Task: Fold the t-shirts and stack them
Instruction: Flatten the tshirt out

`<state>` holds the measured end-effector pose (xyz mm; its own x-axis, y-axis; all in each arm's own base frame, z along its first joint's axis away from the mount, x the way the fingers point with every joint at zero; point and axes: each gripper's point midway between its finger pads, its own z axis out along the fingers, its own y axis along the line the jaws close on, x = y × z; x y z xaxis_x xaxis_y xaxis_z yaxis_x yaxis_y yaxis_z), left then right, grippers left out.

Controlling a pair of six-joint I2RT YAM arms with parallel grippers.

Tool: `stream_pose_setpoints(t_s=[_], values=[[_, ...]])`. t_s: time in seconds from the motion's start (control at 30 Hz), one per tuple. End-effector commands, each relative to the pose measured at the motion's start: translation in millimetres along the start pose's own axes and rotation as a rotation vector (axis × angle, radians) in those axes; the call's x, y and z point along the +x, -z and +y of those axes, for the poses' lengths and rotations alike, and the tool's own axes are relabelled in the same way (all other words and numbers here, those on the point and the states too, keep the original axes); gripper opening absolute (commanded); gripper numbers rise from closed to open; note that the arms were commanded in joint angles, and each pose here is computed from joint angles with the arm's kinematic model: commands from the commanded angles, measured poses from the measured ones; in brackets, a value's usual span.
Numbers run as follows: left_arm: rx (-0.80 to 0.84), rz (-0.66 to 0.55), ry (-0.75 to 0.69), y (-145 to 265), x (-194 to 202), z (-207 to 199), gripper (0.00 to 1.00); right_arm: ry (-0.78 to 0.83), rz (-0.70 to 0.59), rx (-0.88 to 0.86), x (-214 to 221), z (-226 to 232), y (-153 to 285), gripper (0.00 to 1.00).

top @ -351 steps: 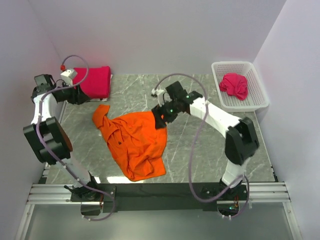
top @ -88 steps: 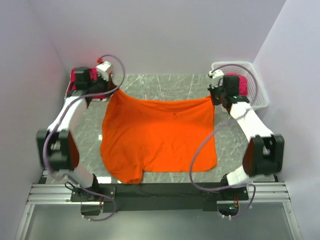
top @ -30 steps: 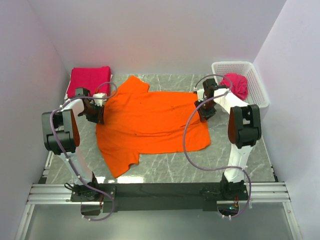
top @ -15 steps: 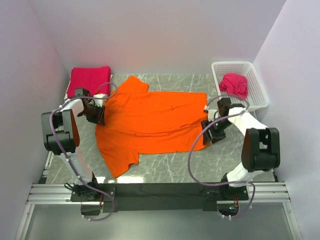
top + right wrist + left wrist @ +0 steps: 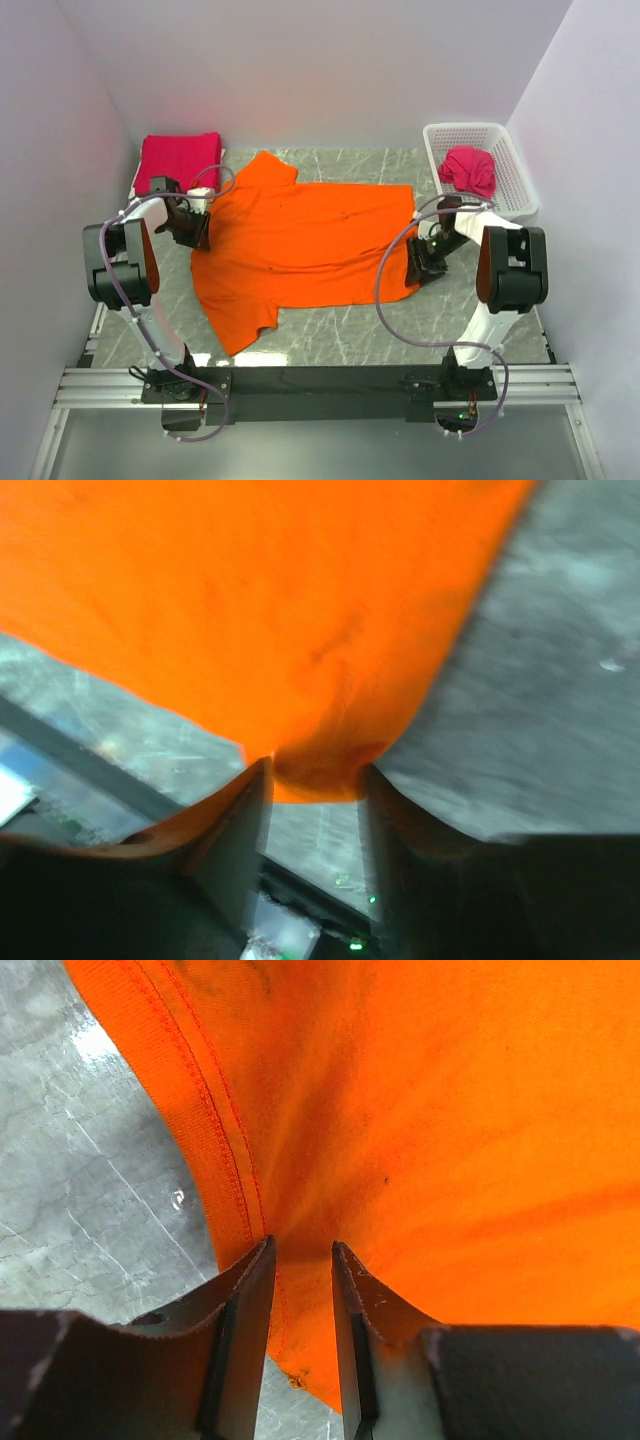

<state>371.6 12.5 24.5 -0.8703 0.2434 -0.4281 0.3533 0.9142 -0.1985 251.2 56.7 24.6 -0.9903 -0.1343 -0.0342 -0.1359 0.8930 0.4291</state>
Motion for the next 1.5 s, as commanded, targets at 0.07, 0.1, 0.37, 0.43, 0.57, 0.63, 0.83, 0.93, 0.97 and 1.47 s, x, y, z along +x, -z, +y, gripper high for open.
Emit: stream_pose_setpoints(t_s=[0.07,0.1,0.37,0.43,0.57,0.63,0.83,0.93,0.97,1.47], values=[[-0.011,-0.017,-0.031,6.6,-9.8,4.3,0.35,0.014,-0.023,-0.158,-15.2,36.2,26.2,0.27],[-0.013,-0.015,-0.03,6.7,-9.6,4.7,0.35,0.021,-0.033,-0.16,-17.4,39.9,32.2,0.22],[-0.004,-0.005,-0.014,0.1,-9.0,6.8,0.35,0.089,-0.077,-0.201,-58.4,90.0,45.9,0.33],[-0.004,-0.005,-0.009,0.0,-10.8,7.5,0.36,0.11,-0.06,-0.158,-61.2,90.7,37.8,0.44],[-0.003,-0.007,-0.016,3.1,-12.4,6.8,0.36,0.111,-0.059,-0.081,-55.4,72.3,37.6,0.48],[-0.004,-0.005,-0.02,3.6,-11.5,6.6,0.36,0.12,-0.074,-0.045,-47.4,64.8,40.7,0.48],[0.003,0.003,-0.016,0.1,-6.2,5.9,0.35,0.142,-0.122,0.093,-44.1,42.2,39.8,0.47],[0.004,0.008,-0.012,-1.7,-4.2,6.0,0.36,0.169,-0.144,0.111,-57.7,44.7,39.0,0.47],[0.004,0.009,-0.012,-2.4,-4.4,5.7,0.35,0.173,-0.15,0.112,-62.8,46.7,39.1,0.47],[0.001,0.016,-0.009,-5.3,-6.1,9.0,0.36,0.286,-0.094,0.17,-111.0,69.1,-5.0,0.47]])
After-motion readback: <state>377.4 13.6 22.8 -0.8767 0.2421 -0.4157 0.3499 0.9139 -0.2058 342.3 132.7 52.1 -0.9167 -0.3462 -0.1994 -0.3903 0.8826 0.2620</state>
